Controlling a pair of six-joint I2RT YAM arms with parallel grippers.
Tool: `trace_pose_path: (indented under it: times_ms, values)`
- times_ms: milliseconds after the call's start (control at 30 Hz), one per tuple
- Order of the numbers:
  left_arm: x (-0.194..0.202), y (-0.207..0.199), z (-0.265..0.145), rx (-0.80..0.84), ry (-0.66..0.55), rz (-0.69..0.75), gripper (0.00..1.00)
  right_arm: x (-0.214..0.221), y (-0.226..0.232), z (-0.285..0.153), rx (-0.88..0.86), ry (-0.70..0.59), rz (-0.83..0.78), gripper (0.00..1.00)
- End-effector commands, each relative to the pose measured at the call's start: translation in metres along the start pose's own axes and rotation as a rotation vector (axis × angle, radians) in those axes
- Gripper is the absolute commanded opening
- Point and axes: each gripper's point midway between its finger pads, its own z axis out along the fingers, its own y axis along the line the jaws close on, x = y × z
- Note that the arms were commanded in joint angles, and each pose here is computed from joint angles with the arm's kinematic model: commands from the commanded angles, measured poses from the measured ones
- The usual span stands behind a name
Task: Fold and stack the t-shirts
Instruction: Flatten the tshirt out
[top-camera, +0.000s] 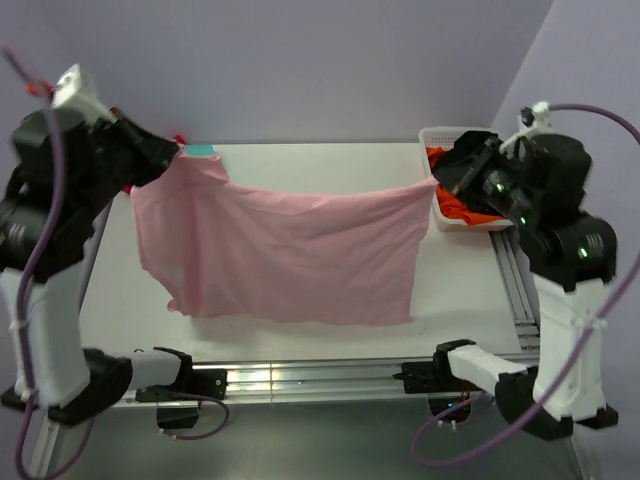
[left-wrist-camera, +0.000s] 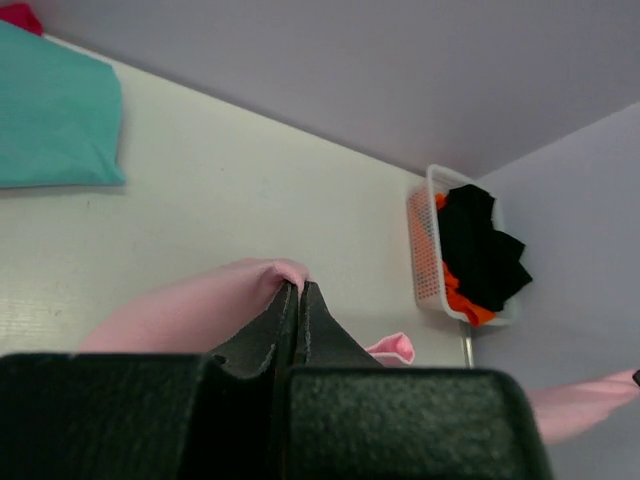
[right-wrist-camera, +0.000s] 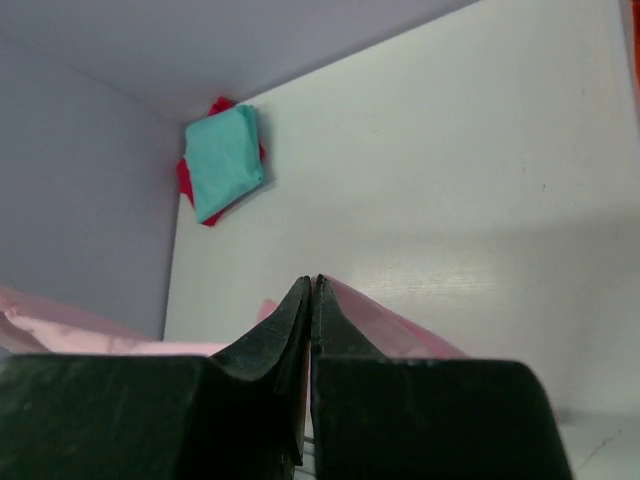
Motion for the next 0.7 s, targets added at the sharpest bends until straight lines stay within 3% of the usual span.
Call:
trace_pose_path:
  times_ms: [0, 67, 100, 167, 200, 300, 367, 533, 600, 667]
  values:
    - [0.006, 0.008, 0.094, -0.110, 0.052, 0.028, 0.00, -0.017, -0.013, 0.059, 0.067, -0.001, -0.010, 0.00]
    - [-0.008, -0.005, 0.116, -0.075, 0.030, 0.011, 0.00, -0.022, -0.020, 0.090, 0.087, 0.013, -0.001, 0.00]
    - [0.002, -0.001, 0.152, -0.084, 0.074, 0.004, 0.00, -0.025, -0.023, 0.099, 0.094, 0.014, 0.003, 0.00]
    - [-0.021, -0.008, 0.175, -0.008, 0.041, -0.038, 0.00, -0.035, -0.033, 0.129, 0.115, 0.026, 0.025, 0.00]
    - [-0.015, 0.003, 0.208, -0.015, 0.069, -0.051, 0.00, -0.042, -0.035, 0.136, 0.118, 0.021, 0.035, 0.00]
    - [-0.051, 0.006, 0.226, 0.097, 0.002, -0.104, 0.00, -0.069, -0.034, 0.152, 0.112, -0.004, 0.044, 0.00]
    - [-0.076, 0.007, 0.218, 0.155, -0.056, -0.113, 0.00, -0.094, -0.017, 0.150, 0.067, -0.048, 0.035, 0.00]
    - [-0.140, -0.061, 0.121, 0.408, -0.269, 0.003, 0.00, -0.130, 0.026, 0.119, -0.087, -0.155, -0.009, 0.00]
    - [-0.145, -0.077, 0.086, 0.461, -0.304, 0.034, 0.00, -0.132, 0.044, 0.088, -0.157, -0.205, -0.032, 0.00]
    - [-0.140, -0.075, 0.079, 0.450, -0.289, 0.030, 0.00, -0.125, 0.046, 0.069, -0.174, -0.229, -0.047, 0.00]
